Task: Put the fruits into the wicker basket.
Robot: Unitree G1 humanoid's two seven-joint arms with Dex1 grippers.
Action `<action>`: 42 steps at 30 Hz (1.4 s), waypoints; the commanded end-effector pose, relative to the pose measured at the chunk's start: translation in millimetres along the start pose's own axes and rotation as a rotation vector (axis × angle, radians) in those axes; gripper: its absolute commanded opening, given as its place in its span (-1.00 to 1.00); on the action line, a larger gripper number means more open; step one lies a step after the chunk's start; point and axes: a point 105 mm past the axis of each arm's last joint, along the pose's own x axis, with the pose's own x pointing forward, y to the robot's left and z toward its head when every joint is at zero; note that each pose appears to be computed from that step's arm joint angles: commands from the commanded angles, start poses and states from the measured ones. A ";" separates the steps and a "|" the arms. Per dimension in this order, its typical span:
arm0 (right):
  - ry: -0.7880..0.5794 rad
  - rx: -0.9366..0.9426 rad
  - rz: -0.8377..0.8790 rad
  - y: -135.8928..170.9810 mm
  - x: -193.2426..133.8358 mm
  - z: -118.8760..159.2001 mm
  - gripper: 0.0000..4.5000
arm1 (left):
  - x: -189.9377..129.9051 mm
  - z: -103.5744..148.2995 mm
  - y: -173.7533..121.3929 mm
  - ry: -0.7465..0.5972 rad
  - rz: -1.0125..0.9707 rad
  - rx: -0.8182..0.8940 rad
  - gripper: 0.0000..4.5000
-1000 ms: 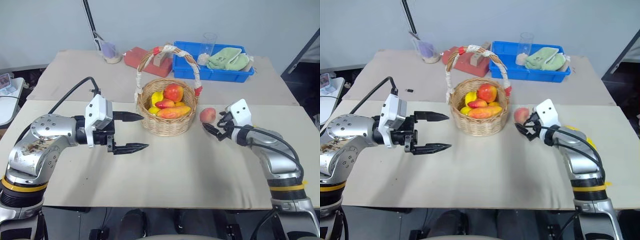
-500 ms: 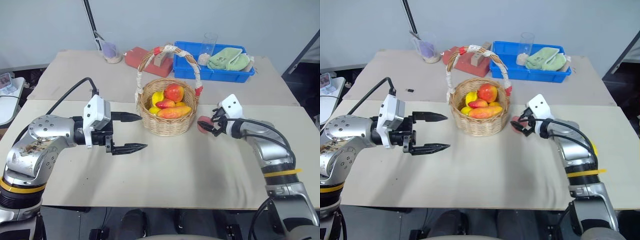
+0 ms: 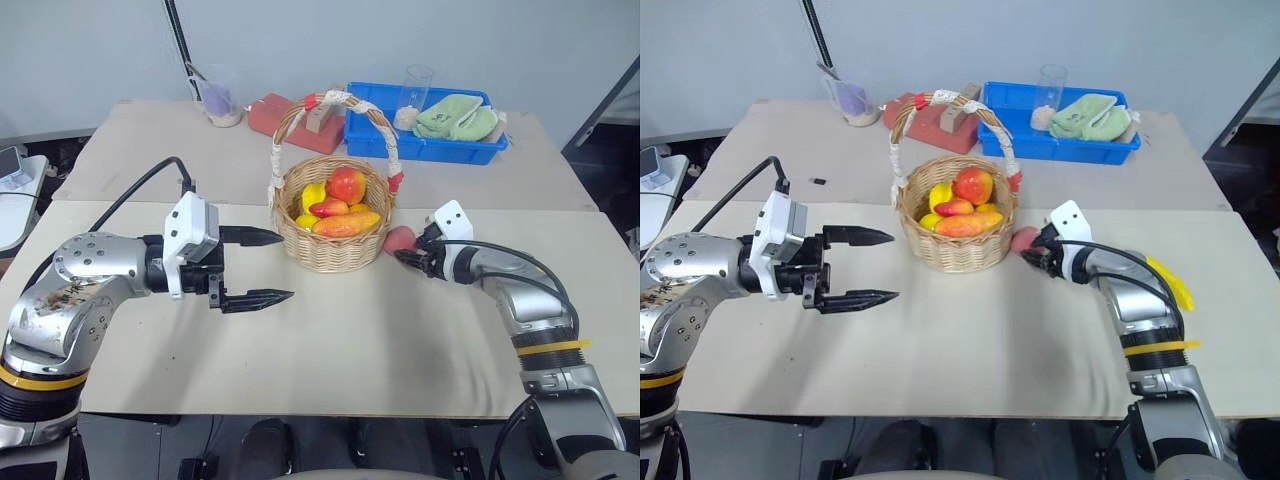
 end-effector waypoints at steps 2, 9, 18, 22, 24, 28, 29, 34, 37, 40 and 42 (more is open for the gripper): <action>-0.081 -0.044 -0.025 -7.6 -14.1 25.5 -0.22 | -6.9 10.2 2.7 -0.018 0.032 0.044 1.00; -0.075 -0.232 0.105 4.6 -76.7 48.4 -0.24 | -21.3 15.6 7.1 -0.050 0.108 0.061 1.00; -0.320 -0.267 0.336 82.9 -70.3 127.6 -0.25 | -46.8 17.9 8.2 -0.068 0.176 0.026 1.00; -0.324 -0.255 0.280 90.6 -24.5 137.4 -0.25 | -48.0 22.9 8.6 -0.088 0.175 0.023 1.00; -0.334 -0.257 0.249 91.8 -5.7 143.4 -0.25 | -47.8 25.6 8.7 -0.099 0.173 0.023 1.00; -0.389 -0.246 0.134 80.0 21.7 163.5 -0.03 | -43.5 30.0 5.2 -0.123 0.154 0.014 1.00; -0.398 -0.243 0.122 78.2 25.4 167.2 0.22 | -42.4 30.2 4.7 -0.124 0.151 0.014 1.00; -0.444 -0.228 0.144 78.7 20.9 175.4 0.96 | -38.6 29.8 5.2 -0.128 0.150 0.011 1.00; -0.478 -0.228 0.194 83.1 2.9 180.4 0.99 | -35.4 29.2 5.7 -0.133 0.144 0.008 1.00; -0.484 -0.239 0.239 84.9 -17.9 178.2 0.99 | -32.2 28.5 4.9 -0.133 0.128 0.006 1.00; -0.460 -0.270 0.303 88.8 -35.6 169.4 0.99 | -29.3 28.7 2.8 -0.132 0.105 0.007 1.00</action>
